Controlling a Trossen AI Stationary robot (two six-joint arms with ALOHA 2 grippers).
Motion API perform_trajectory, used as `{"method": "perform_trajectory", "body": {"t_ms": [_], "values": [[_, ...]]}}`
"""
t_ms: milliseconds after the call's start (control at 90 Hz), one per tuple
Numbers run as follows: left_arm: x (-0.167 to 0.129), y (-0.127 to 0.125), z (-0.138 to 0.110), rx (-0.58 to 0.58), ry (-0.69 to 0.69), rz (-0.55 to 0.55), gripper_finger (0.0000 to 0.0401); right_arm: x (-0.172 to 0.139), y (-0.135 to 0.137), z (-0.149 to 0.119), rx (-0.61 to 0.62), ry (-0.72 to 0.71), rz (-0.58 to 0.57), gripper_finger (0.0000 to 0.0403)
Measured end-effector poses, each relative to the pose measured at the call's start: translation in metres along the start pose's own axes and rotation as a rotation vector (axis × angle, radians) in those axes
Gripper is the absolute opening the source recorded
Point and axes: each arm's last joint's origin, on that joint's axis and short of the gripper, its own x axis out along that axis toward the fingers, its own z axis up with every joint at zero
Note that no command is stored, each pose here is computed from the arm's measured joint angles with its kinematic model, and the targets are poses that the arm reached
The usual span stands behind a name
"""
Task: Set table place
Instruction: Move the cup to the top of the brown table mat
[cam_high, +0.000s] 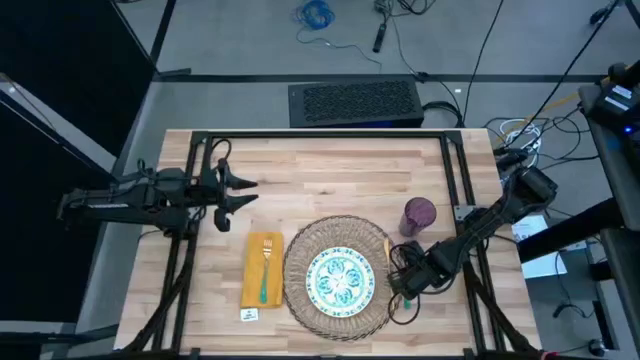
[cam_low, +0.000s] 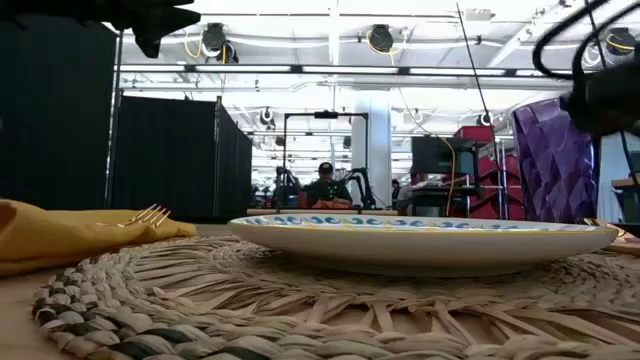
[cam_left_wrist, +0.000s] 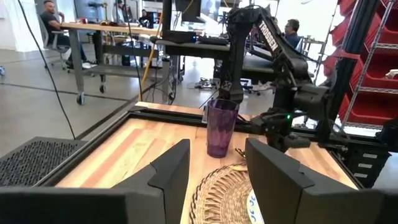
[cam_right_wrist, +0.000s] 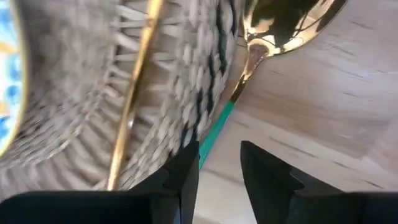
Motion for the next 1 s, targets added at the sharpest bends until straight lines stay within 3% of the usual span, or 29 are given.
{"method": "perform_trajectory", "body": {"t_ms": [344, 656, 833, 1000], "values": [[0.0, 0.0, 0.0, -0.001, 0.0, 0.0, 0.0141, -0.067, 0.025, -0.003, -0.083, -0.054, 0.03, 0.0106], [0.0, 0.0, 0.0, -0.002, 0.001, -0.015, 0.0141, -0.155, 0.017, 0.009, -0.016, -0.314, -0.062, 0.0107], [0.0, -0.001, 0.0, -0.003, -0.003, -0.02, 0.0141, -0.171, 0.003, 0.03, -0.004, -0.326, -0.001, 0.0137], [0.0, -0.001, 0.0, -0.02, -0.003, -0.022, 0.0141, -0.172, -0.012, 0.056, -0.044, -0.338, -0.034, 0.018]]}}
